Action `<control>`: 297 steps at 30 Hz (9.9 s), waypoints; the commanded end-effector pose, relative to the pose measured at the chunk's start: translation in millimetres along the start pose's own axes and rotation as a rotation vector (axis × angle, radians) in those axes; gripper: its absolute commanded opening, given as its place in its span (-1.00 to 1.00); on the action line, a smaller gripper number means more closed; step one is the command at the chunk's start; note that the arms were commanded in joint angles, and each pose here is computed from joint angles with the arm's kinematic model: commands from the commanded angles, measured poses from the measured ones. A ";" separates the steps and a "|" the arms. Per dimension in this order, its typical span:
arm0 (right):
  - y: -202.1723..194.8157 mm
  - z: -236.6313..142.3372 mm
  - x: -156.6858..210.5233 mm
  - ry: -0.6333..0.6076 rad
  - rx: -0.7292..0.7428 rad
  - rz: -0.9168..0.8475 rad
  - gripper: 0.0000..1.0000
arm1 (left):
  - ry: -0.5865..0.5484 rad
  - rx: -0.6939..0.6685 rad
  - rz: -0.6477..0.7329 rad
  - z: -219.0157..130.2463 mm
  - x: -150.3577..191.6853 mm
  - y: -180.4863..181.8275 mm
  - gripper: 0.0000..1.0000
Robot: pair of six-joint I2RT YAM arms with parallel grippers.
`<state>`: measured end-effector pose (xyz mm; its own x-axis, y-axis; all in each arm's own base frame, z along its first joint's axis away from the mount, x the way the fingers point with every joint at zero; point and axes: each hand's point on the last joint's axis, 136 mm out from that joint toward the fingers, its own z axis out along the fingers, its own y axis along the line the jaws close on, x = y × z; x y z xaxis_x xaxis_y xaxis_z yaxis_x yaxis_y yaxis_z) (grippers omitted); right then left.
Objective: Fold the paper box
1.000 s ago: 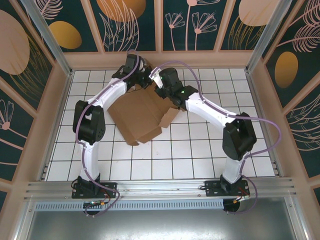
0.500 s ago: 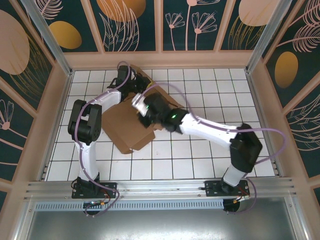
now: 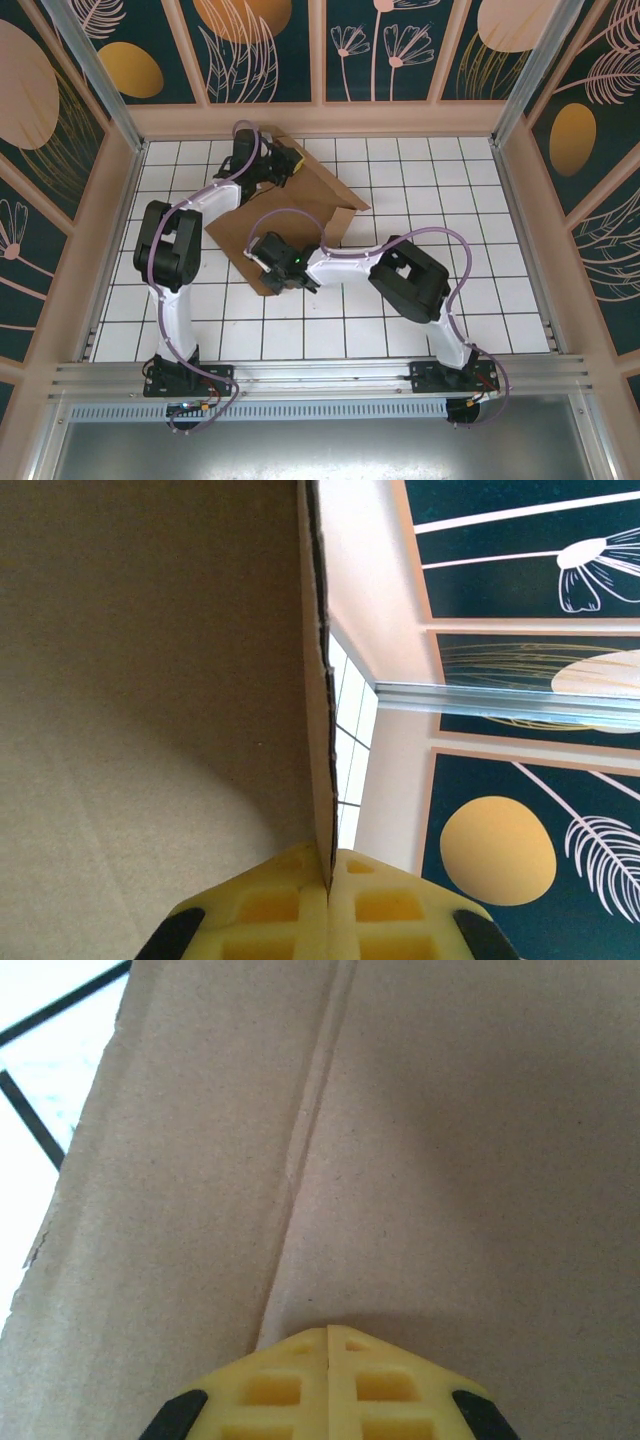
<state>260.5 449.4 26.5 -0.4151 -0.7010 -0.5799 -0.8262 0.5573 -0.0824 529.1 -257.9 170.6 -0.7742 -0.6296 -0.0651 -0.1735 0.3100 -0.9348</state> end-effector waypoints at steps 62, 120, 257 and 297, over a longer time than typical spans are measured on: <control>-55.1 -13.5 30.4 0.082 -0.129 0.293 -0.63 | -0.512 -0.273 -0.347 -107.7 -45.6 16.6 -1.00; -293.8 -118.3 -15.5 -0.422 0.310 0.796 -1.00 | -0.474 -0.220 -0.232 -112.4 -33.1 25.2 -1.00; -279.3 -91.6 -23.9 -0.643 -0.105 -0.100 -0.46 | -0.407 -0.285 -0.140 -94.3 -21.9 77.3 -1.00; -293.7 -64.1 -48.3 -0.570 0.203 -0.044 0.05 | -0.380 -0.272 -0.146 -97.4 -15.1 72.1 -1.00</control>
<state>483.8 291.5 115.0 -0.1059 -0.4207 -0.9010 -0.7812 0.5958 -0.1864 486.1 -156.1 167.4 -0.4167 -0.8983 -0.1390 -0.3509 0.3001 -0.8870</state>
